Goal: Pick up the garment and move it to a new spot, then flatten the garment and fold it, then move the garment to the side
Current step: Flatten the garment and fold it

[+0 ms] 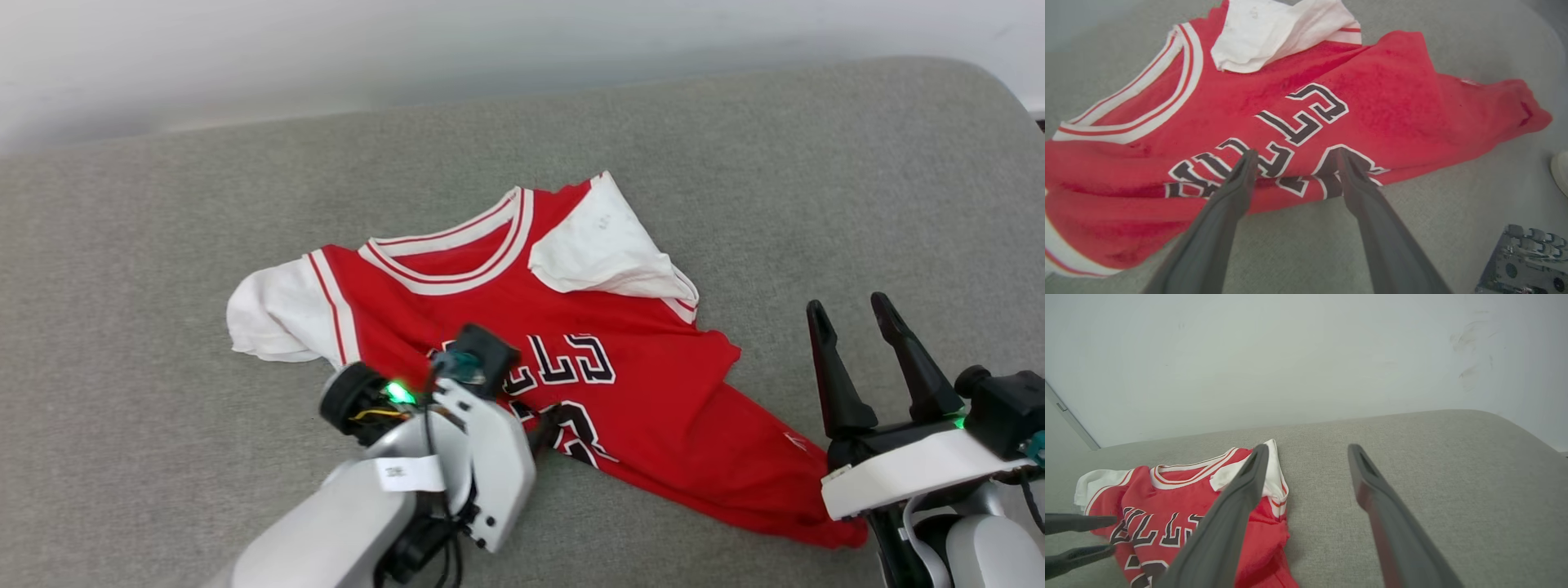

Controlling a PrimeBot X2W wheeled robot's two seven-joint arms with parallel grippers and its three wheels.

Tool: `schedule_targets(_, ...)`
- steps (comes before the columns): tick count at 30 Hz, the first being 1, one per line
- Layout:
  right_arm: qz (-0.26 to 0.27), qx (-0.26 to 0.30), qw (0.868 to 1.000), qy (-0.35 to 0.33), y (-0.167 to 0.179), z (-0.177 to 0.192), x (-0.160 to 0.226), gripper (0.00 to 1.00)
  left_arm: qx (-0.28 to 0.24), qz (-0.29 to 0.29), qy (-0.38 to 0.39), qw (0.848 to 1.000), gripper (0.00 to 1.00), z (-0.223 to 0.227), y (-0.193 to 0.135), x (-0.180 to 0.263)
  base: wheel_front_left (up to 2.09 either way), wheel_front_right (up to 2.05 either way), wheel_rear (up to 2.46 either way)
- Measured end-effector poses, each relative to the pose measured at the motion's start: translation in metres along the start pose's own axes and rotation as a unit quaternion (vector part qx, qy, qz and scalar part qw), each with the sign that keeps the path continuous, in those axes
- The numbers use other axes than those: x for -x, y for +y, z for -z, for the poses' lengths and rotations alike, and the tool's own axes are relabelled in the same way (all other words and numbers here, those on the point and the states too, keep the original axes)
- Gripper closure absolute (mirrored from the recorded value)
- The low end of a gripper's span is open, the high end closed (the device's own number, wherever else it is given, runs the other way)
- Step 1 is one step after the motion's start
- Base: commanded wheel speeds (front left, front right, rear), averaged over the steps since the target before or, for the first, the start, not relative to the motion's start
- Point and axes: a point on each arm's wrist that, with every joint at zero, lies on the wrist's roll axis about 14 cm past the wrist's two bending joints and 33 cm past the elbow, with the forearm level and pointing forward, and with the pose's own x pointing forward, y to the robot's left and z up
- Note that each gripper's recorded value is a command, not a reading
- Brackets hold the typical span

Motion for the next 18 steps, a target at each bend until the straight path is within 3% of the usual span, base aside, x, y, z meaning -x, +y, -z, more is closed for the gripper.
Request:
schedule_targets(4,0.007,0.001,1.0,0.008,-0.005,0.006,0.0,0.0,-0.003,0.034,0.054,0.998,0.0,0.017,-0.02,-0.02,0.0,0.0,0.0)
schedule_targets(17,0.029,0.001,0.999,0.03,-0.018,0.025,0.0,0.0,-0.054,0.079,0.148,0.984,0.0,0.061,-0.03,-0.059,0.0,0.0,0.0)
schedule_targets(18,0.029,0.001,0.999,0.031,-0.018,0.026,-0.001,0.0,-0.064,0.084,0.157,0.982,0.09,0.064,-0.03,-0.06,0.0,0.0,0.0)
